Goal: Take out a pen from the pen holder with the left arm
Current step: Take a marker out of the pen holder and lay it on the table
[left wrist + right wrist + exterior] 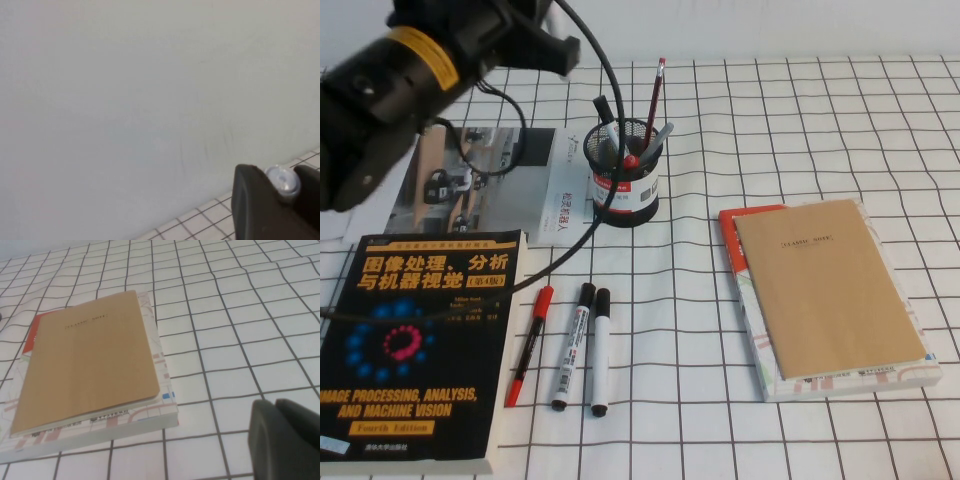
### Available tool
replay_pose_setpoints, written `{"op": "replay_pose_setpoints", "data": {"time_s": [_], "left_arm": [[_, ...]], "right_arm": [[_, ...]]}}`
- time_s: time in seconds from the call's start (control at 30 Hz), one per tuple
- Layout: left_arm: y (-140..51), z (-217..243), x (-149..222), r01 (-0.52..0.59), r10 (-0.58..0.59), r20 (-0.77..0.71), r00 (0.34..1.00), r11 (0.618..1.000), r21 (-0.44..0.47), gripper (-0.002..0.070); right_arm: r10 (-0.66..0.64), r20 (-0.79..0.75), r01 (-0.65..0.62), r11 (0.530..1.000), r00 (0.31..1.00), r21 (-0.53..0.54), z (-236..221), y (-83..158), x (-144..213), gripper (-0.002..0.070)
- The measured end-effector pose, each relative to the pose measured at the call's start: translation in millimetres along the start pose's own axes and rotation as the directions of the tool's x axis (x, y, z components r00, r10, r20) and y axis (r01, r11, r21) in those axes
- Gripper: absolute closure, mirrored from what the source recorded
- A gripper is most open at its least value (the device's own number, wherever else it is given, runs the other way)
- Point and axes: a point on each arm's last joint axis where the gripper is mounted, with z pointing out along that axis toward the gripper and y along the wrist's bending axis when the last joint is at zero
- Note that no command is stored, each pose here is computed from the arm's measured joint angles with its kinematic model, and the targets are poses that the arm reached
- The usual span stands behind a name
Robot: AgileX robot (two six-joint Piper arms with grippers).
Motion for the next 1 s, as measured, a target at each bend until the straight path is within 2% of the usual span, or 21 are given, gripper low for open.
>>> {"op": "replay_pose_setpoints", "data": {"time_s": [0.07, 0.13, 0.23, 0.37, 0.53, 0.57, 0.7, 1.0], "left_arm": [[2.3, -19, -22, -0.067, 0.067, -0.019, 0.998, 0.997, -0.024, 0.0578], [5.7, -36, -36, -0.082, 0.078, -0.06, 0.995, 0.995, -0.063, 0.0578], [14.0, -61, -46, -0.057, 0.028, -0.174, 0.984, 0.985, -0.161, 0.0578], [21.7, -79, -37, -0.009, -0.092, -0.352, 0.931, 0.962, -0.274, 0.0578], [15.8, -87, -16, 0.062, -0.214, -0.549, 0.808, 0.957, -0.282, 0.0578], [11.3, -88, -7, 0.086, -0.235, -0.619, 0.749, 0.962, -0.26, 0.0578], [-1.0, -83, 15, 0.176, -0.268, -0.739, 0.618, 0.963, -0.203, 0.0578], [-23.0, -55, 73, 0.382, -0.276, -0.899, 0.341, 0.914, -0.136, 0.0578]], "right_arm": [[0.0, 0.0, 0.0, 1.0, 1.0, 0.0, 0, 0, 0, 0.0693], [0.0, 0.0, 0.0, 1.0, 1.0, 0.0, 0, 0, 0, 0.0692], [0.0, 0.0, 0.0, 1.0, 1.0, 0.0, 0, 0, 0, 0.0692], [0.0, 0.0, 0.0, 1.0, 1.0, 0.0, 0, 0, 0, 0.0692], [0.0, 0.0, 0.0, 1.0, 1.0, 0.0, 0, 0, 0, 0.0692], [0.0, 0.0, 0.0, 1.0, 1.0, 0.0, 0, 0, 0, 0.0693], [0.0, 0.0, 0.0, 1.0, 1.0, 0.0, 0, 0, 0, 0.0692], [0.0, 0.0, 0.0, 1.0, 1.0, 0.0, 0, 0, 0, 0.0692]]}}
